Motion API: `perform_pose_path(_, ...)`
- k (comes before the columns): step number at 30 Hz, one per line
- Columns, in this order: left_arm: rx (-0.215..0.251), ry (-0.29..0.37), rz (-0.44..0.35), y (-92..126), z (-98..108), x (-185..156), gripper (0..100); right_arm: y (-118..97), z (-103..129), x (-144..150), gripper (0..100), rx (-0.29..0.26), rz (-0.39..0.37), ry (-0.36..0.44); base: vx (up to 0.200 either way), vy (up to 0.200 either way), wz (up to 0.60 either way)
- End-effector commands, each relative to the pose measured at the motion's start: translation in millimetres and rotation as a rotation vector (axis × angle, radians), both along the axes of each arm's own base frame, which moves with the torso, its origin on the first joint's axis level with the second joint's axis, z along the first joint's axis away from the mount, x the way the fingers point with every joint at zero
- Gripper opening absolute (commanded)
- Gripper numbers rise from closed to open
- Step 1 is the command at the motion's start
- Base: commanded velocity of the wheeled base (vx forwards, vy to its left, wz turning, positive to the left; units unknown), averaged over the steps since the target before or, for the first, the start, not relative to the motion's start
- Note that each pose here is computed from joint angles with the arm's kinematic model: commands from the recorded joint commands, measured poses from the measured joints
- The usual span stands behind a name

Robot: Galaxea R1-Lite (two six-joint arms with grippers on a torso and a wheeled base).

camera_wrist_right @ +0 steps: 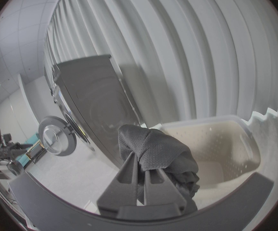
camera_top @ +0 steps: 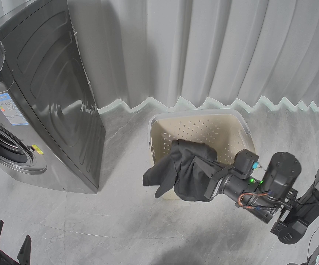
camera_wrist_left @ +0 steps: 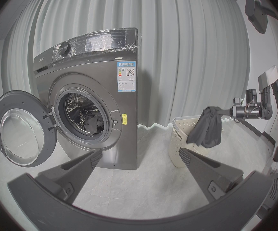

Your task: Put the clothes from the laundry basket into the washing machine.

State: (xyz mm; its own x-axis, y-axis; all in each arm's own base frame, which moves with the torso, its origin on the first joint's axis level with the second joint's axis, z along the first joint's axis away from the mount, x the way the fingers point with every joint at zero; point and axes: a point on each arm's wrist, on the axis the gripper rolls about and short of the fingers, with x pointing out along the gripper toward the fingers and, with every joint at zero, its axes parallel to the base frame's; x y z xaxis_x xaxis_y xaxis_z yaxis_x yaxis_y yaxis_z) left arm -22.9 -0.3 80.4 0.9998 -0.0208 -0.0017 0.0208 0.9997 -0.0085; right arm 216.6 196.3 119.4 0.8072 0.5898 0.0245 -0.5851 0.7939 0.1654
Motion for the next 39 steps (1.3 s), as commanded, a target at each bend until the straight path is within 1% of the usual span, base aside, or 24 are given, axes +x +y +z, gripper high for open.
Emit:
perform_pose_path(1,-0.001,-0.002,-0.001,0,-4,0,100,-12,36,-13,0,0.078,0.023,-0.11,0.0,0.0,0.0)
perform_pose_path(2,-0.002,0.0,-0.001,0,-4,0,100,-14,39,-15,0,0.076,0.023,-0.117,0.0,0.0,0.0)
perform_pose_path(4,-0.011,-0.001,0.002,0,-4,0,100,-20,52,-21,0,0.081,0.019,-0.157,0.0,0.0,0.0)
perform_pose_path(6,-0.014,-0.001,0.002,0,-4,0,100,-22,56,-23,0,0.078,0.02,-0.163,0.0,0.0,0.0)
perform_pose_path(7,-0.014,-0.001,0.002,0,-4,0,100,-27,65,-30,0,0.082,0.02,-0.175,0.0,0.0,0.0)
perform_pose_path(9,-0.014,-0.001,0.002,0,-4,0,100,-29,69,-33,0,0.087,0.02,-0.179,0.0,0.0,0.0)
perform_pose_path(10,-0.014,0.0,0.002,0,-4,0,100,-33,75,-39,0,0.091,0.021,-0.183,0.0,0.0,0.0)
perform_pose_path(13,-0.014,0.0,0.002,0,-4,0,100,-38,80,-44,0,0.095,0.021,-0.19,-0.067,0.0,0.0)
perform_pose_path(16,-0.014,0.0,0.002,0,-4,0,100,-40,79,-48,0,0.086,0.022,-0.189,-0.2,0.0,0.0)
perform_pose_path(21,-0.016,0.0,0.002,0,-4,0,100,-41,79,-49,0,0.086,0.033,-0.19,-0.2,0.0,0.0)
perform_pose_path(27,-0.018,0.0,0.004,0,-4,0,100,-39,79,-51,0,0.093,0.045,-0.195,0.0,0.0,0.0)
perform_pose_path(35,-0.019,0.0,0.004,0,-4,0,100,-36,78,-53,0,0.093,0.057,-0.191,0.0,0.2,0.0)
perform_pose_path(37,-0.021,0.0,0.004,0,-4,0,100,-37,76,-53,0,0.088,0.059,-0.187,0.0,0.2,0.0)
perform_pose_path(39,-0.022,0.0,0.004,0,-4,0,100,-37,71,-54,0,0.072,0.07,-0.171,0.0,0.2,0.0)
